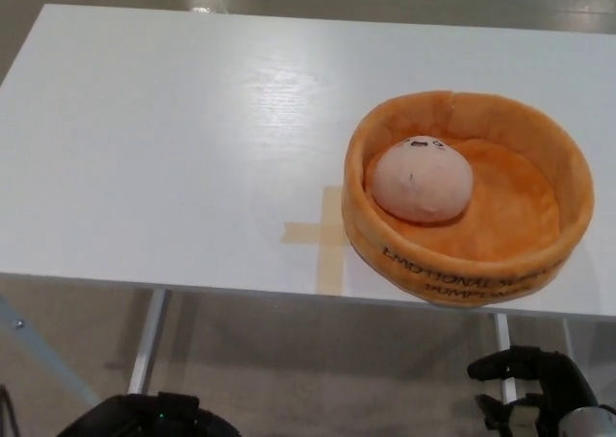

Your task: Use the left hand to pick up the pink round toy on the left and place it inside the orange plate on the desk.

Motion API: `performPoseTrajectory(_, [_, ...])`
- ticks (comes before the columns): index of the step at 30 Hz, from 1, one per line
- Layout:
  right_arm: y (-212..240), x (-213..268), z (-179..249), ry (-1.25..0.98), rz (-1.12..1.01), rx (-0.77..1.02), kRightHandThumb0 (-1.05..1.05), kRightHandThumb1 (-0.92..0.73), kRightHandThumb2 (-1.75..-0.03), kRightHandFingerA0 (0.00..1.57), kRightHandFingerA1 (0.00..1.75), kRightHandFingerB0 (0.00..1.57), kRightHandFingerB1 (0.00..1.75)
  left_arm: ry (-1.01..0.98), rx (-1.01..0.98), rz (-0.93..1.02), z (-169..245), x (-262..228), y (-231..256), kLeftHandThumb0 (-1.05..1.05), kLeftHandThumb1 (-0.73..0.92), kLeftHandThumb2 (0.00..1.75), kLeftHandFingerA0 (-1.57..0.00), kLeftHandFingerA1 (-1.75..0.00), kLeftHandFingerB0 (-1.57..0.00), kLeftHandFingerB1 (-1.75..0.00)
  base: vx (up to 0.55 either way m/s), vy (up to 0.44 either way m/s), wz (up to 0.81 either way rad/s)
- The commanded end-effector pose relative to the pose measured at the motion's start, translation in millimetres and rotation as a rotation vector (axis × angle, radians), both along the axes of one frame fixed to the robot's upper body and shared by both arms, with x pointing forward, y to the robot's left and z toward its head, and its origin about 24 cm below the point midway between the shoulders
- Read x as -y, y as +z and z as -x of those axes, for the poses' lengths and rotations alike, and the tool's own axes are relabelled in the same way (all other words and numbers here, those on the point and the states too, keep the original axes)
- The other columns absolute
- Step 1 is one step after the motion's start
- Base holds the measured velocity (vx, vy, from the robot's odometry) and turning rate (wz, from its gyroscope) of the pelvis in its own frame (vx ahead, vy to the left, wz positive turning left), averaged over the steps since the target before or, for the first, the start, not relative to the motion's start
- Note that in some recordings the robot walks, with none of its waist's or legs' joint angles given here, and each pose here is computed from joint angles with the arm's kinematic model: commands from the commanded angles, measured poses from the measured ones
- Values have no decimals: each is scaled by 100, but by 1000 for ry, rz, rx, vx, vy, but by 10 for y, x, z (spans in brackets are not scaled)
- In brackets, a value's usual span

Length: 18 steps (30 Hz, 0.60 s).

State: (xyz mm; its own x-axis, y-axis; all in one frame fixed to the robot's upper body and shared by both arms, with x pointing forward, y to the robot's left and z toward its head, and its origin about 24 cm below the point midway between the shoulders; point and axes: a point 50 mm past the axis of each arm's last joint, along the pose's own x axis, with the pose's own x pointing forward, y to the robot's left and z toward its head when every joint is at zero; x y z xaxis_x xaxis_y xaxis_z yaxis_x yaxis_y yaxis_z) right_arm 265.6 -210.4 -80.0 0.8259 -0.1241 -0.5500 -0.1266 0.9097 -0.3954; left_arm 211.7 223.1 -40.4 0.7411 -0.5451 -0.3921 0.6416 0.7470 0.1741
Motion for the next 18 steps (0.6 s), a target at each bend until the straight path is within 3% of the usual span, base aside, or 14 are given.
performPoseTrajectory(1, [-26, -24, 42, -34, 4, 24, -21, -46, -86, 78, 93, 63, 79, 40, 43, -258, -205, 174, -245, -10, 76, 67, -47, -39, -74, -46, 0, 0, 0])
performPoseTrajectory(2, [-28, -27, 45, -39, -4, 27, -14, -60, -63, 73, 96, 60, 79, 56, 43, -286, -232, 186, -269, -7, 76, 67, -48, -39, -73, -45, 0, 0, 0])
performPoseTrajectory(14, [-56, -30, 84, -38, -2, 21, -17, -60, -62, 72, 96, 63, 79, 239, 51, -459, -284, 238, -461, -12, 69, 60, -52, -40, -68, -42, 0, 0, 0])
performPoseTrajectory(15, [-57, -29, 84, -41, -3, 19, -21, -45, -86, 75, 90, 61, 78, 253, 50, -474, -271, 236, -479, -14, 68, 61, -53, -41, -65, -42, 0, 0, 0])
performPoseTrajectory(17, [-58, -28, 83, -46, -4, 18, -21, -45, -86, 75, 90, 61, 78, 263, 52, -489, -261, 234, -495, -14, 68, 61, -53, -41, -65, -42, 0, 0, 0])
performPoseTrajectory(18, [-57, -31, 81, -47, -7, 17, -15, -61, -60, 71, 94, 63, 79, 271, 54, -490, -256, 222, -496, -15, 68, 61, -53, -45, -65, -42, 0, 0, 0])
